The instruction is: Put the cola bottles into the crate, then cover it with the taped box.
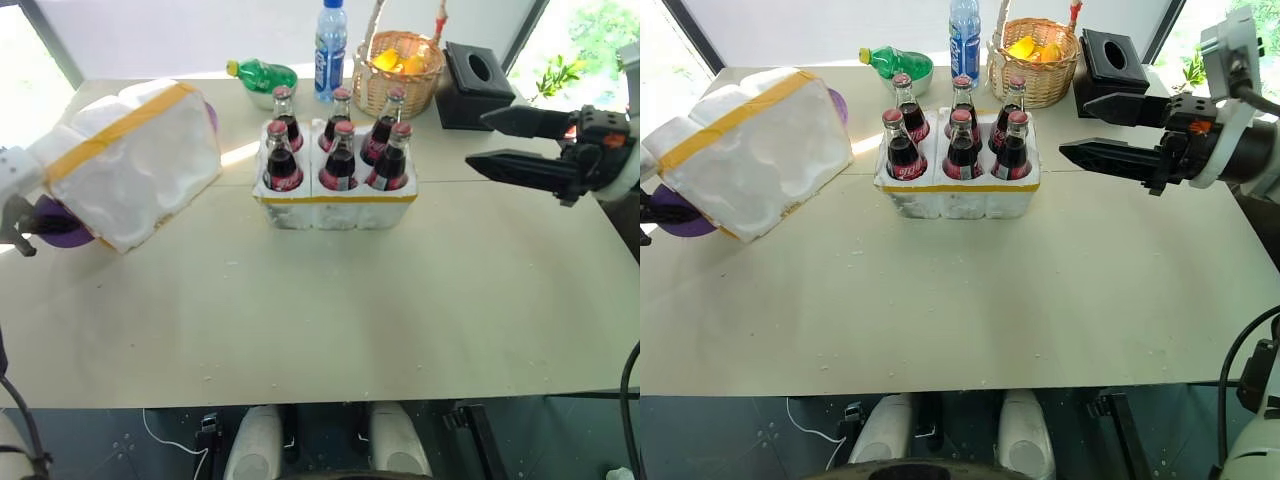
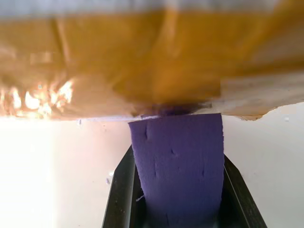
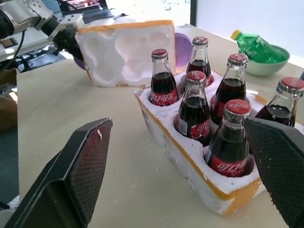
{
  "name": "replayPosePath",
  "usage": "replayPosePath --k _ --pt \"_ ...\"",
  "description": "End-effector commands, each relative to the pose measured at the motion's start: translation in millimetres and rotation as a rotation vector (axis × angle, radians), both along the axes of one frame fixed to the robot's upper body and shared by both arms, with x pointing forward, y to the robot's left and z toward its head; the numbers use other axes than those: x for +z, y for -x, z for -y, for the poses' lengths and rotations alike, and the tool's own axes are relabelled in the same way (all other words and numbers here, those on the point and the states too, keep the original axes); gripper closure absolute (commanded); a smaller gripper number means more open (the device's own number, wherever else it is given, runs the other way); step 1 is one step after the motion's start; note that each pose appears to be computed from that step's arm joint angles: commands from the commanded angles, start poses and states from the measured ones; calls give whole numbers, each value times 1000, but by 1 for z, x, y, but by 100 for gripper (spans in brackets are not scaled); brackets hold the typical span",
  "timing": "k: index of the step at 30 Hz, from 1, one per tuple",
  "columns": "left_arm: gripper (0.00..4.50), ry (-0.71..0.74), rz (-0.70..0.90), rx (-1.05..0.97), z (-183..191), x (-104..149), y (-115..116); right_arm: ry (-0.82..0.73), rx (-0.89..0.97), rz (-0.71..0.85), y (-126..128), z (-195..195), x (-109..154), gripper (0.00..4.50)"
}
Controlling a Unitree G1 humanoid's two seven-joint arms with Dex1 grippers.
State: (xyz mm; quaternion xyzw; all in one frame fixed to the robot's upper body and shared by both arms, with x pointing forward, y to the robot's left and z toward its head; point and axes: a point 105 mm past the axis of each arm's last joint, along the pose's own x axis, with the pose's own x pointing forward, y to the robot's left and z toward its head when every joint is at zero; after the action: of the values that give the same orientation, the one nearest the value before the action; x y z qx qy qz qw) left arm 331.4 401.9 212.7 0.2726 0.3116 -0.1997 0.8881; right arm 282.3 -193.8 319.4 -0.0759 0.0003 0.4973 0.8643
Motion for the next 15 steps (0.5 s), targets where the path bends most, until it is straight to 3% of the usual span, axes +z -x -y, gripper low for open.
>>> replayPosePath --k 1,6,8,10,15 --pt "421 -76 287 -14 3 60 -13 21 -27 78 6 5 12 0" --pt "421 -182 809 -162 62 149 -45 9 -50 63 6 9 11 0" --pt "421 -223 943 -253 94 167 -51 18 -54 53 7 11 8 0" --pt "421 -248 1012 -341 123 173 -55 26 -59 43 9 13 4 0" --pt "421 -427 1051 -556 194 154 -72 3 -115 25 9 24 1 0"
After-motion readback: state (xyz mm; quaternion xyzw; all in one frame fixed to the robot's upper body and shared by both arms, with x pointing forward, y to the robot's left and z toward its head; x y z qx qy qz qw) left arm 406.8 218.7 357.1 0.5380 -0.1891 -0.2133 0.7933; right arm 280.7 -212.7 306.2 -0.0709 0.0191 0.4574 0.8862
